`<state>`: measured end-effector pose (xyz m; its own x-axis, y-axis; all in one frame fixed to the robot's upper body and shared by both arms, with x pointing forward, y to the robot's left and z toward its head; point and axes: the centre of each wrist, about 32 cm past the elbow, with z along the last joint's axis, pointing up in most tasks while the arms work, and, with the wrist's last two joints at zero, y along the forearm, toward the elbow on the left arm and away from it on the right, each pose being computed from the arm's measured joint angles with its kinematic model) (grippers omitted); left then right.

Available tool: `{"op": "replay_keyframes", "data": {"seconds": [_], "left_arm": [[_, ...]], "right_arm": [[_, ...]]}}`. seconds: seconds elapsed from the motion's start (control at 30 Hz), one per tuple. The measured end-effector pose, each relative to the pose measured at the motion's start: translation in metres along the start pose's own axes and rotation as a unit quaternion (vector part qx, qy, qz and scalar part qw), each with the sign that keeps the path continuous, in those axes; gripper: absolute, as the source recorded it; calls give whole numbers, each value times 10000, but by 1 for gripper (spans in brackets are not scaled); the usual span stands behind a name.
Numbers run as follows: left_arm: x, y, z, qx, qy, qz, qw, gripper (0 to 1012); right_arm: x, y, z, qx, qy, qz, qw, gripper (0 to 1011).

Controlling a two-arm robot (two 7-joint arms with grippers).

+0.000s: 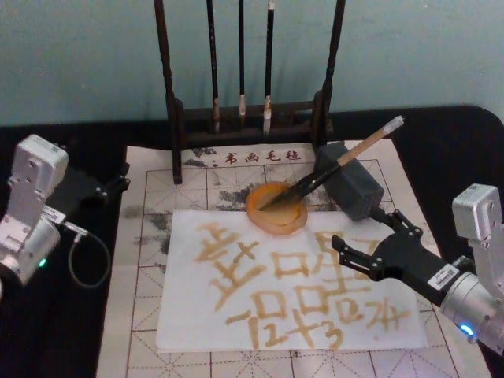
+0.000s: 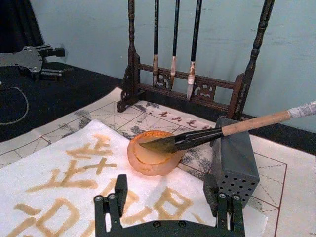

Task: Pick up the brush from the inkstone, write on the paper, then place the brush back to its original position.

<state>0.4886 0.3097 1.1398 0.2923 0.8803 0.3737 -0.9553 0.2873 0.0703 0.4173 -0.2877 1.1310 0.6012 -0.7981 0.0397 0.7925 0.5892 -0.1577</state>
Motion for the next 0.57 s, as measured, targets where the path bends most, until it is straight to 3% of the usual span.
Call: {"op": "replay_keyframes", "data": {"seconds": [0.57], "left_arm": [[0, 0, 0, 0, 0, 0, 10000, 1001]], "right_arm": [[0, 0, 0, -1, 0, 0, 10000, 1000]]}}
